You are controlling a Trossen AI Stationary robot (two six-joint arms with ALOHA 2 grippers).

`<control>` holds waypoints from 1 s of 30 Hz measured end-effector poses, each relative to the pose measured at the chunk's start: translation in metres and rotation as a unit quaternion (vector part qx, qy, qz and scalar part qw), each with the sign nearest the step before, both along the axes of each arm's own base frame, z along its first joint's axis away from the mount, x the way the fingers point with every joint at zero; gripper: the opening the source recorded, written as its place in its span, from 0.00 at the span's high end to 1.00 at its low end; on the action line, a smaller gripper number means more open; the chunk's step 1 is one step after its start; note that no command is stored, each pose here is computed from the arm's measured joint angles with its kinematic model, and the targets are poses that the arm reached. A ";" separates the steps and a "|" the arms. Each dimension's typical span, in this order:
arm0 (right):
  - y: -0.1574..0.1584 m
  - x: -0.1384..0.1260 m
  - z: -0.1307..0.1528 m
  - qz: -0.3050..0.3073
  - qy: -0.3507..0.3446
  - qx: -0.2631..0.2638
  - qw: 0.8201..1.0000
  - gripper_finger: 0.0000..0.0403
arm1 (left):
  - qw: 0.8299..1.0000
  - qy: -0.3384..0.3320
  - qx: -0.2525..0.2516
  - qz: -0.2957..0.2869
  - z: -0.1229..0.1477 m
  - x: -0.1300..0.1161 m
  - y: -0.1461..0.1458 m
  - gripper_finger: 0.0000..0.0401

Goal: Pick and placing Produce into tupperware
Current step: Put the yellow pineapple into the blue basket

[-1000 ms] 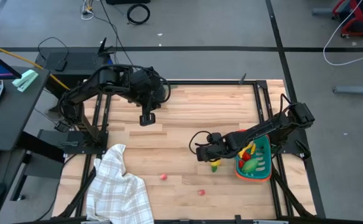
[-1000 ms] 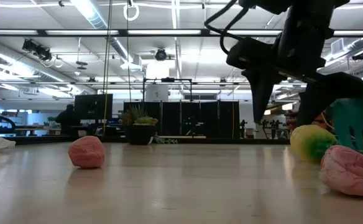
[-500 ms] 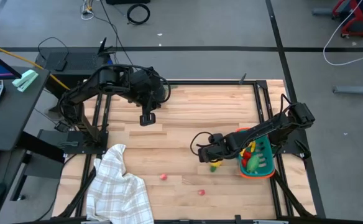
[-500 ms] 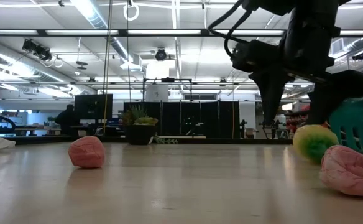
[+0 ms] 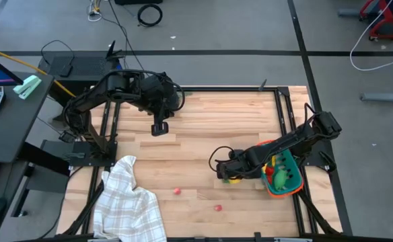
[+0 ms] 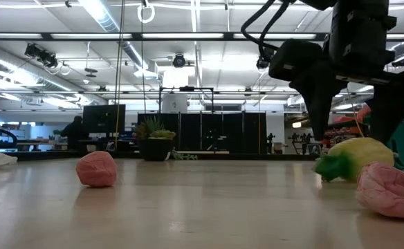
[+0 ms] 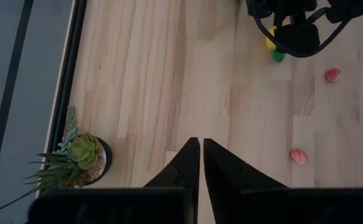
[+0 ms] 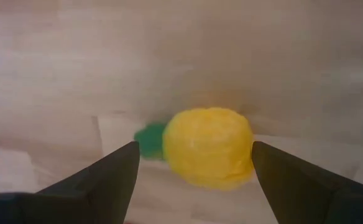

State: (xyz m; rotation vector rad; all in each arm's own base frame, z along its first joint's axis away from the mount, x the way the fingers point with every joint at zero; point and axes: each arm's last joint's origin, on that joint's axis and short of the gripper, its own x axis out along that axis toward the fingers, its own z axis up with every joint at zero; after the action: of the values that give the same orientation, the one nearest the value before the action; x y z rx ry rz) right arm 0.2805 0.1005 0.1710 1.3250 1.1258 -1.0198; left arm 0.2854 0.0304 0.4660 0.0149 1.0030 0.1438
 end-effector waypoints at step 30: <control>0.016 0.026 0.035 0.201 -0.119 -0.053 0.971 0.21 | 0.999 -0.005 -0.021 0.032 0.000 0.000 -0.001 0.95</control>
State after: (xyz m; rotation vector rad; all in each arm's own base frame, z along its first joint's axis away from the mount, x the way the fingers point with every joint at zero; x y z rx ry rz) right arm 0.3061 0.1166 0.2064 1.0443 1.0825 -0.5967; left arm 0.2855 0.0297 0.4660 -0.0566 0.9966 0.1814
